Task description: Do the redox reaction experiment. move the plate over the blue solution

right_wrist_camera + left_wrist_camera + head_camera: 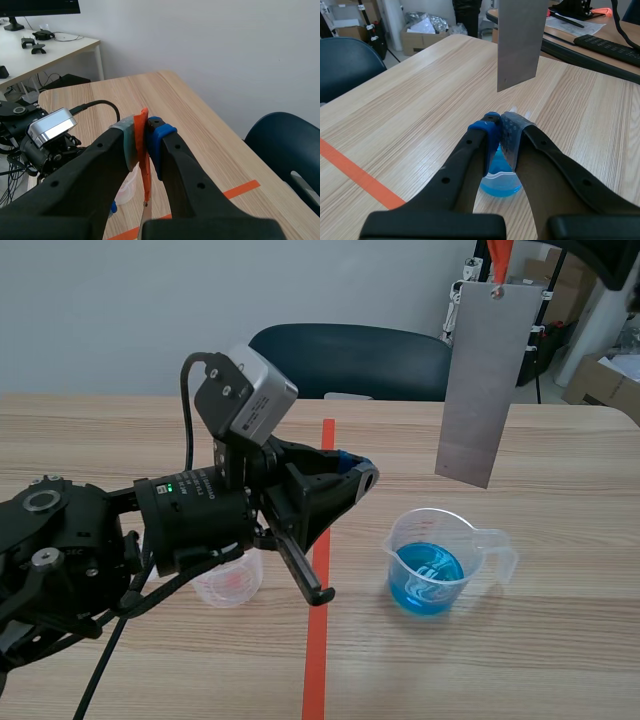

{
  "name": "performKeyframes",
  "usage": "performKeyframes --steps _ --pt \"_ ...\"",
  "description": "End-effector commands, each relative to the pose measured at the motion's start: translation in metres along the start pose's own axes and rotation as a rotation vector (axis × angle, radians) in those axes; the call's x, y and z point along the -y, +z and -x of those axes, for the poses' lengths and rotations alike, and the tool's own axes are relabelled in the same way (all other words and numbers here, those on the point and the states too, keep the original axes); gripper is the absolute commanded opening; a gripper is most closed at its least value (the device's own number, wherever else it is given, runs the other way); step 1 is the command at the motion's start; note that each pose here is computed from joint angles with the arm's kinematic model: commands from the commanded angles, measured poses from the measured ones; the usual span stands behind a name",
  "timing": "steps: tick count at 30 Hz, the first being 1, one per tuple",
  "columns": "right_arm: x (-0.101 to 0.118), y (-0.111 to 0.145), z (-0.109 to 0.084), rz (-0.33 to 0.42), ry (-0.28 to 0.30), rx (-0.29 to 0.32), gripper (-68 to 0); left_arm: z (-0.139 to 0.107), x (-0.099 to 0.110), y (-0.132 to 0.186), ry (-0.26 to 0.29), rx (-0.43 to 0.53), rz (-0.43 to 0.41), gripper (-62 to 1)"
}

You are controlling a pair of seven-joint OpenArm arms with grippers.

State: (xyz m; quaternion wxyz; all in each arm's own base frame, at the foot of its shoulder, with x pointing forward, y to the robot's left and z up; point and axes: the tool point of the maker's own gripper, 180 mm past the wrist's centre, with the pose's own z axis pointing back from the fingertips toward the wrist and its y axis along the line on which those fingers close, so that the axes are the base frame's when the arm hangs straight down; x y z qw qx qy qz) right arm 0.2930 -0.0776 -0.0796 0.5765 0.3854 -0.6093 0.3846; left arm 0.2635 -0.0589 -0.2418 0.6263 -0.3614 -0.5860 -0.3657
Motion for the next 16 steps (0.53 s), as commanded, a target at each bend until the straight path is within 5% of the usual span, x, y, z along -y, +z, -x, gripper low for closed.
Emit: performKeyframes --steps 1,16 --pt "0.0029 0.0016 -0.0118 0.005 0.013 0.029 -67.8 -0.0115 -0.0010 -0.0025 -0.003 0.039 -0.003 -58.0" --pt "0.0029 0.0016 -0.0118 0.005 0.013 0.029 -67.8 -0.0128 -0.0041 -0.0021 -0.021 0.045 -0.018 -58.0"
